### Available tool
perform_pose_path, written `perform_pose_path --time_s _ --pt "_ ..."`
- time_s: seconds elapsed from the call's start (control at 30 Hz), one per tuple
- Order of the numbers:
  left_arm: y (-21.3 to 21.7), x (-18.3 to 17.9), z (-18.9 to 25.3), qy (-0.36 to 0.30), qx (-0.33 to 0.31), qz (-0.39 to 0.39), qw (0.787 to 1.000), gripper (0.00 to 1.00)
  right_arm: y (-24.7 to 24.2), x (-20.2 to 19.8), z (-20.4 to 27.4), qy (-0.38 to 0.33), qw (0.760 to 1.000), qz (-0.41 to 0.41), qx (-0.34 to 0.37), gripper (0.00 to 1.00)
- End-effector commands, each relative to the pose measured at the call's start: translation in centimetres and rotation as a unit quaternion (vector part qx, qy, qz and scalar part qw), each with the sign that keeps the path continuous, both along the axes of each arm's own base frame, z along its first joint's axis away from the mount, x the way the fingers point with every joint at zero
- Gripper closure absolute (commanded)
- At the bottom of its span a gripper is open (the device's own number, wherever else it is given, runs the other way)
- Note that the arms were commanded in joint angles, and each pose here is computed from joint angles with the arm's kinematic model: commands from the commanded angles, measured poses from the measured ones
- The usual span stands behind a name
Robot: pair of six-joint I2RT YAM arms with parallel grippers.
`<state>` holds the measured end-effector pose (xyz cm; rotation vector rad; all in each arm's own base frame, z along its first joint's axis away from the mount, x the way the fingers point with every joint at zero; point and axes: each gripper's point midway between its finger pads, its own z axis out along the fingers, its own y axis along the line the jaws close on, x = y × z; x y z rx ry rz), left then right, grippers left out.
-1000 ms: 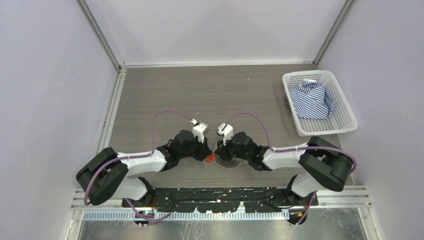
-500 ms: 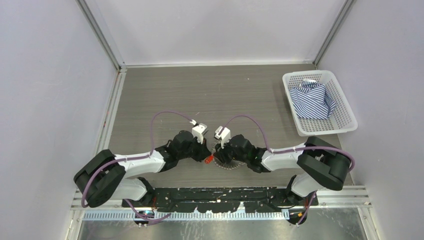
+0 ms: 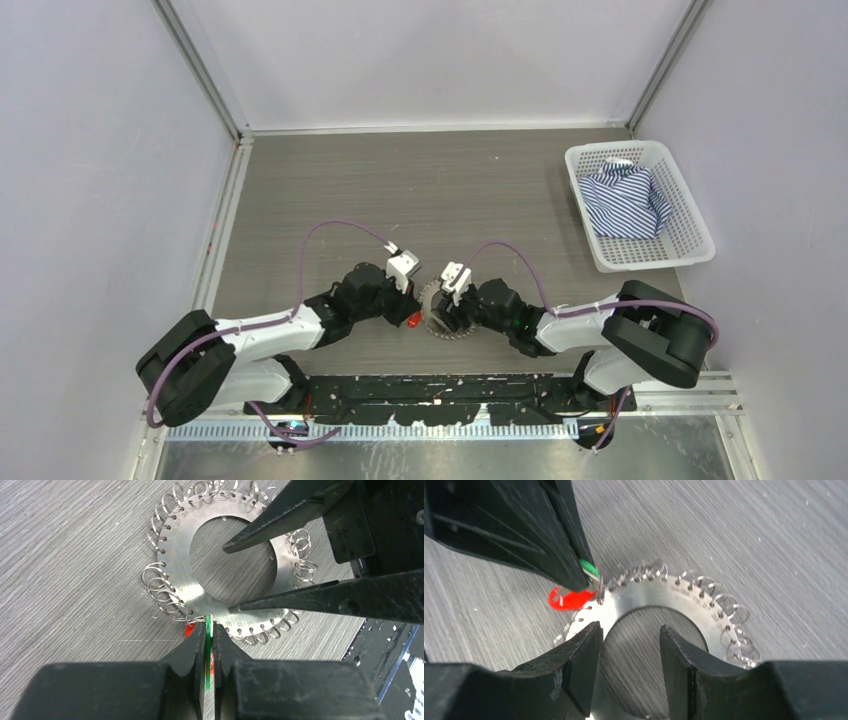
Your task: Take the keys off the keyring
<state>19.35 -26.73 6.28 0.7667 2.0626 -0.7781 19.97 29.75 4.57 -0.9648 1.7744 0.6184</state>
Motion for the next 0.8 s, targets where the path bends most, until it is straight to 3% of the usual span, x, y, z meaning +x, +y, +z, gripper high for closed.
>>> perform_pose_path --time_s 0.0,0.2,0.63,0.77 --pt "-1.7 0.2 3.8 -0.078 -0.026 -0.038 0.996 1.0 2.6 -0.4 5.0 -0.075 0.992 0.067 0.07 0.48" --pt "-1.4 0.0 5.0 -0.101 -0.026 -0.04 0.994 1.0 3.8 -1.2 5.0 -0.067 0.989 0.107 0.073 0.49" --pt "-1.5 -0.2 5.9 -0.109 -0.033 -0.041 0.993 1.0 3.8 -0.7 5.1 -0.093 0.987 0.099 0.08 0.62" --pt "-1.4 -0.1 6.1 -0.112 -0.033 -0.039 0.992 1.0 3.5 -0.6 4.8 -0.092 0.989 0.097 0.071 0.61"
